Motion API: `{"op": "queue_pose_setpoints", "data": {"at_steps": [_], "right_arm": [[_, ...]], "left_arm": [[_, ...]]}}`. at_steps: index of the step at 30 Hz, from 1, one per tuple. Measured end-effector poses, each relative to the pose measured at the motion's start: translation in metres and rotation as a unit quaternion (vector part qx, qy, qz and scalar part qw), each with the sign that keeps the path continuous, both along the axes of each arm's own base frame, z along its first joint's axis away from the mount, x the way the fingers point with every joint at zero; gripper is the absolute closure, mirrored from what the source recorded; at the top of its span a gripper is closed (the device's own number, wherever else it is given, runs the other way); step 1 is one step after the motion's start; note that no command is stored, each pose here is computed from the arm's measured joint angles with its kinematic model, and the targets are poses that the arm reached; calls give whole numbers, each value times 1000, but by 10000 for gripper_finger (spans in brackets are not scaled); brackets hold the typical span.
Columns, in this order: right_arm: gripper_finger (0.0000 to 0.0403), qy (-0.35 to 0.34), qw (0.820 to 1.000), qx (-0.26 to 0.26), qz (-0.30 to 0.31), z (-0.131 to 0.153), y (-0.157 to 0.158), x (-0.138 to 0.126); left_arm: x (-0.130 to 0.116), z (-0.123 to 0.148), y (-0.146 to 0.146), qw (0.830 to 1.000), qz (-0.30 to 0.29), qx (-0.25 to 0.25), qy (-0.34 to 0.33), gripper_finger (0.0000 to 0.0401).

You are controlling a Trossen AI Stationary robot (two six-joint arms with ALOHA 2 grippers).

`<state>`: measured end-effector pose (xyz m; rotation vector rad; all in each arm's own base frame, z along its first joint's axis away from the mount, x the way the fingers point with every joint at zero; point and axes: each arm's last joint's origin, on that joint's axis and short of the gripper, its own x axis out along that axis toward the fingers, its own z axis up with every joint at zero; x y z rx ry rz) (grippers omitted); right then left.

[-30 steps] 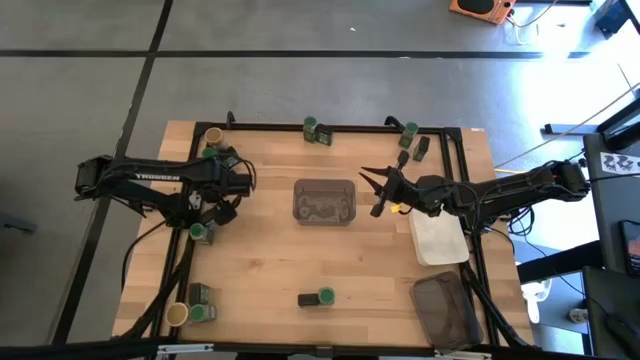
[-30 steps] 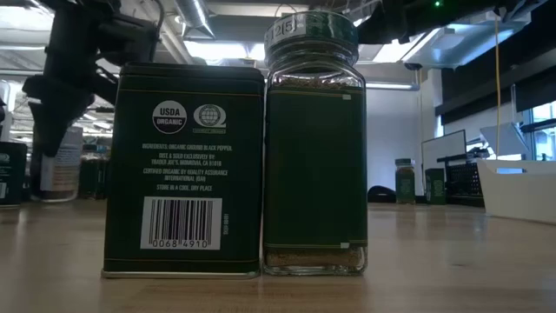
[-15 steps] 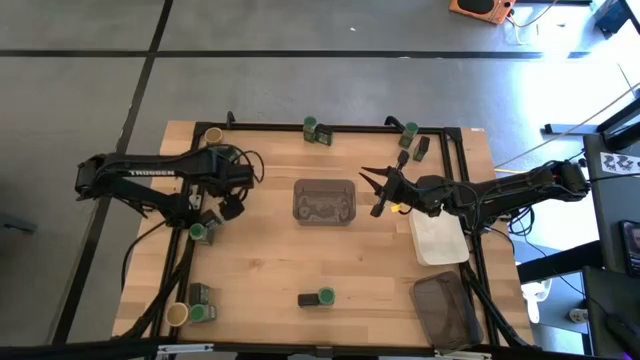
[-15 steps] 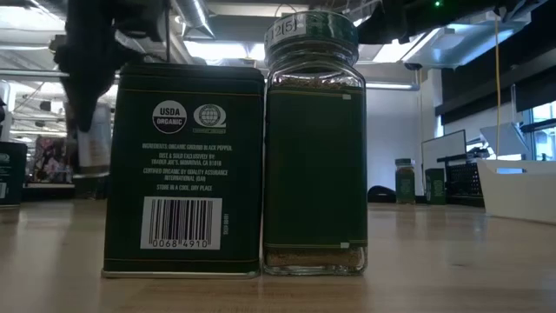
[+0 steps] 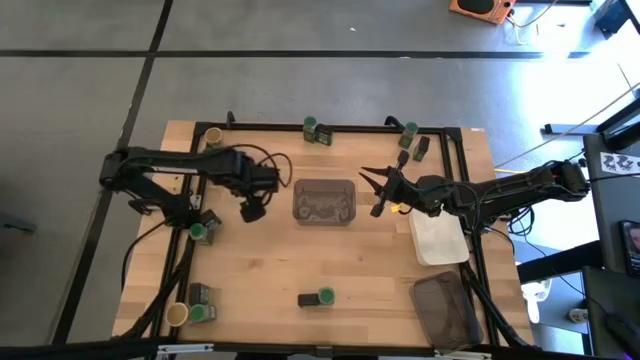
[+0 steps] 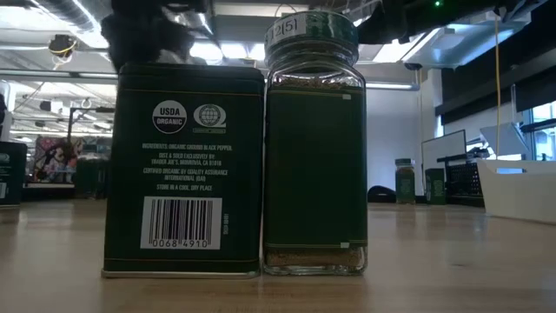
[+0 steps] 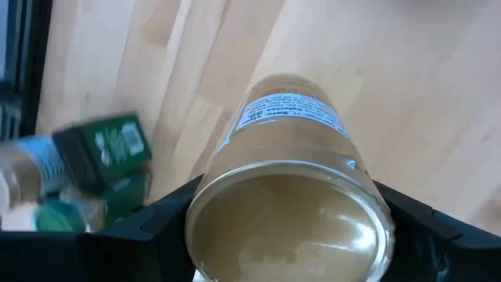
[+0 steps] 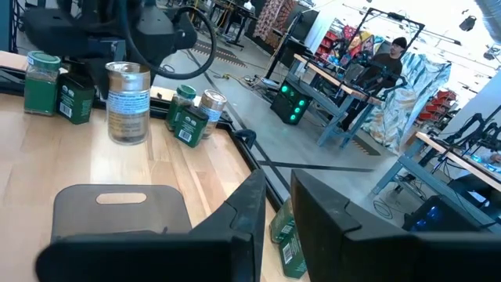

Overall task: Sort spices by type
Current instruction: Put the center brown seasoning bottle into the top black bin

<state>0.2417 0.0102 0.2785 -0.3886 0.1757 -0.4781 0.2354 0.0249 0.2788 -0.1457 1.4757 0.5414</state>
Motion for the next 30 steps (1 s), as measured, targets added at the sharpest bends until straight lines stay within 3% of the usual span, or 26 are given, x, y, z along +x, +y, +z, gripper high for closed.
{"op": "queue_pose_setpoints", "data": {"at_steps": [17, 22, 30], "right_arm": [[338, 0, 1000, 0, 0, 0, 0, 0], [338, 0, 1000, 0, 0, 0, 0, 0], [338, 1, 1000, 0, 0, 0, 0, 0]], "left_arm": [[88, 27, -1, 994, -104, 29, -23, 121], [108, 17, 0, 990, -132, 35, -39, 121], [131, -21, 9, 986, -165, 20, 6, 121]]}}
